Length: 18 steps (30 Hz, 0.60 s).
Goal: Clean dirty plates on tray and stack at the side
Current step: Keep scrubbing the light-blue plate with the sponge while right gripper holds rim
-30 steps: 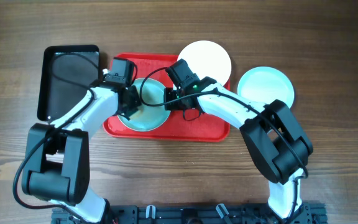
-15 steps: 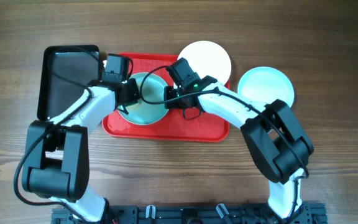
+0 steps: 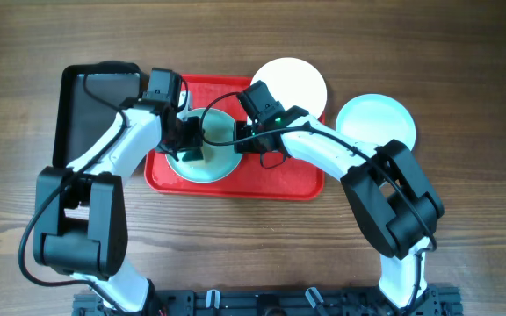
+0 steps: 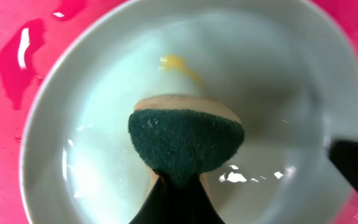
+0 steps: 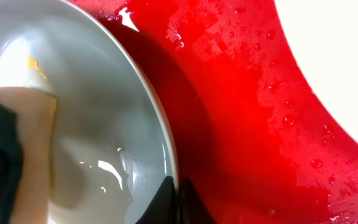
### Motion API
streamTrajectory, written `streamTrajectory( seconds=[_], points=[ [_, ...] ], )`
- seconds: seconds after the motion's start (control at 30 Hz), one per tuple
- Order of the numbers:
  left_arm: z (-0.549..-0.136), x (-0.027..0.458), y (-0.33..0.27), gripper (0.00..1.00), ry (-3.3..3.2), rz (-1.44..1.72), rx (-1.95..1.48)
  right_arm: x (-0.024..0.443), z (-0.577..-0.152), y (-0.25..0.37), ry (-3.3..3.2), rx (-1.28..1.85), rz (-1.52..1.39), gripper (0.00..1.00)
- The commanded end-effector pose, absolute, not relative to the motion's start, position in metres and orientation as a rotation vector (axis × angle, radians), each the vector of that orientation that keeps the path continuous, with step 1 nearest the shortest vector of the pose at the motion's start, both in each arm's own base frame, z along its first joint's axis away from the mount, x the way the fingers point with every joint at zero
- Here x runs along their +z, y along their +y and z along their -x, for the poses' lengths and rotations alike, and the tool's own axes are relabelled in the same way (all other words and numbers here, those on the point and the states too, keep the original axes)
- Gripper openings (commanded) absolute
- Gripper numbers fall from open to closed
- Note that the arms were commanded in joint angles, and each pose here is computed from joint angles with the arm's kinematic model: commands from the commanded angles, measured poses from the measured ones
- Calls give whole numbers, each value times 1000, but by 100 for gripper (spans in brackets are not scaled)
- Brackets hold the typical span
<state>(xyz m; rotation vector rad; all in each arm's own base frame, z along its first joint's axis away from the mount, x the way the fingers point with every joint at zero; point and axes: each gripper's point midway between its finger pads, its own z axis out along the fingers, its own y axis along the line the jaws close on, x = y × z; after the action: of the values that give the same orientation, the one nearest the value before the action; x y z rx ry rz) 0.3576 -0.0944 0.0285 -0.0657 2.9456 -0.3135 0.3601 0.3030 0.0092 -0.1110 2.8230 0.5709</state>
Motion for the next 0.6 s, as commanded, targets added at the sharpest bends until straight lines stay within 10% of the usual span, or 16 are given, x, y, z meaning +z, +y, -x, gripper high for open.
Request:
streamTrajectory(
  seconds=[0.0, 0.57],
  points=[
    [-372, 46, -116, 4, 2901, -45, -383, 5, -358, 307, 2835, 574, 141, 4],
    [-399, -9, -78, 4, 2866, 185, 83, 4, -357, 307, 2839, 574, 152, 4]
  ],
)
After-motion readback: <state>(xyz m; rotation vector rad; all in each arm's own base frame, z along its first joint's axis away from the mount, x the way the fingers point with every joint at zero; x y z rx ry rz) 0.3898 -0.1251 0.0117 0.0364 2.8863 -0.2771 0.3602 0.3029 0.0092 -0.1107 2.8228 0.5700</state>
